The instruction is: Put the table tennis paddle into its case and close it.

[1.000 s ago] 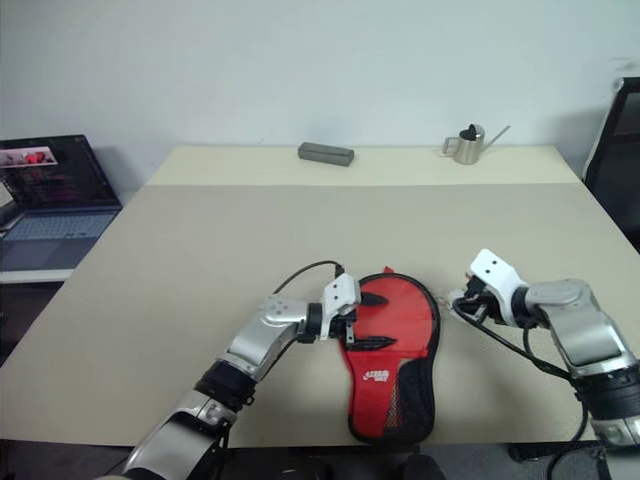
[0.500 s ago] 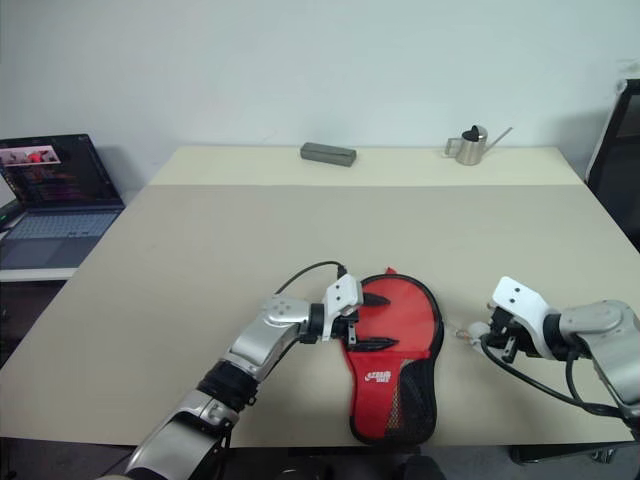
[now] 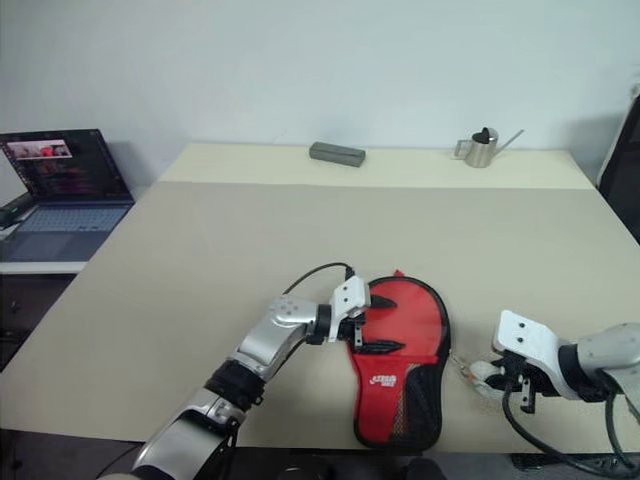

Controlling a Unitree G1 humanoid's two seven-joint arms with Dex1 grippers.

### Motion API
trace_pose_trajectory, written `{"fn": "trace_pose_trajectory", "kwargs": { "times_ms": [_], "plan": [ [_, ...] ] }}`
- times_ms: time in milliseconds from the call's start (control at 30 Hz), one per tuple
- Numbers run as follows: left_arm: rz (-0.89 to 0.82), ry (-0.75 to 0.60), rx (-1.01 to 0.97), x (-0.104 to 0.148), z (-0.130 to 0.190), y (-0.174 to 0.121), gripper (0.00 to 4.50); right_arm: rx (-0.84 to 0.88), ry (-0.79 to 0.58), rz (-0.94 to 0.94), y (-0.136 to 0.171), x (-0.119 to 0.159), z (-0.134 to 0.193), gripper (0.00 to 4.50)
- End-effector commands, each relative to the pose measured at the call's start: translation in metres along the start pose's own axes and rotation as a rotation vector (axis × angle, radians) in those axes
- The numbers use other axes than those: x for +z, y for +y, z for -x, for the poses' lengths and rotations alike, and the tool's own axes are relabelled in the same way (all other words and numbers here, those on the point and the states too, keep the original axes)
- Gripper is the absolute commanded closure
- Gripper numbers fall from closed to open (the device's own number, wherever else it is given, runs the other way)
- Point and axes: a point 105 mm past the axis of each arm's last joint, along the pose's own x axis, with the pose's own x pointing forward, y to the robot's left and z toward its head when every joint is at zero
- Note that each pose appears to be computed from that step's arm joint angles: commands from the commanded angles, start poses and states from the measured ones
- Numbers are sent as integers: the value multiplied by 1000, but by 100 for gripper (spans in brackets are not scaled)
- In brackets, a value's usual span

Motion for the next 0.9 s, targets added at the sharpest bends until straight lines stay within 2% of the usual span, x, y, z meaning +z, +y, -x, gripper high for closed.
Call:
{"fn": "trace_pose_trajectory", "kwargs": {
  "times_ms": [33, 467, 900],
  "plan": [
    [82, 143, -72, -42, -9, -22, 0, 107, 22, 43, 21, -1, 3, 417],
    [77, 139, -82, -39, -14, -22, 0, 219, 11, 73, 53, -2, -10, 419],
    [74, 142, -81, -39, -14, -22, 0, 376, 21, 104, 90, 0, -2, 419]
  ]
}}
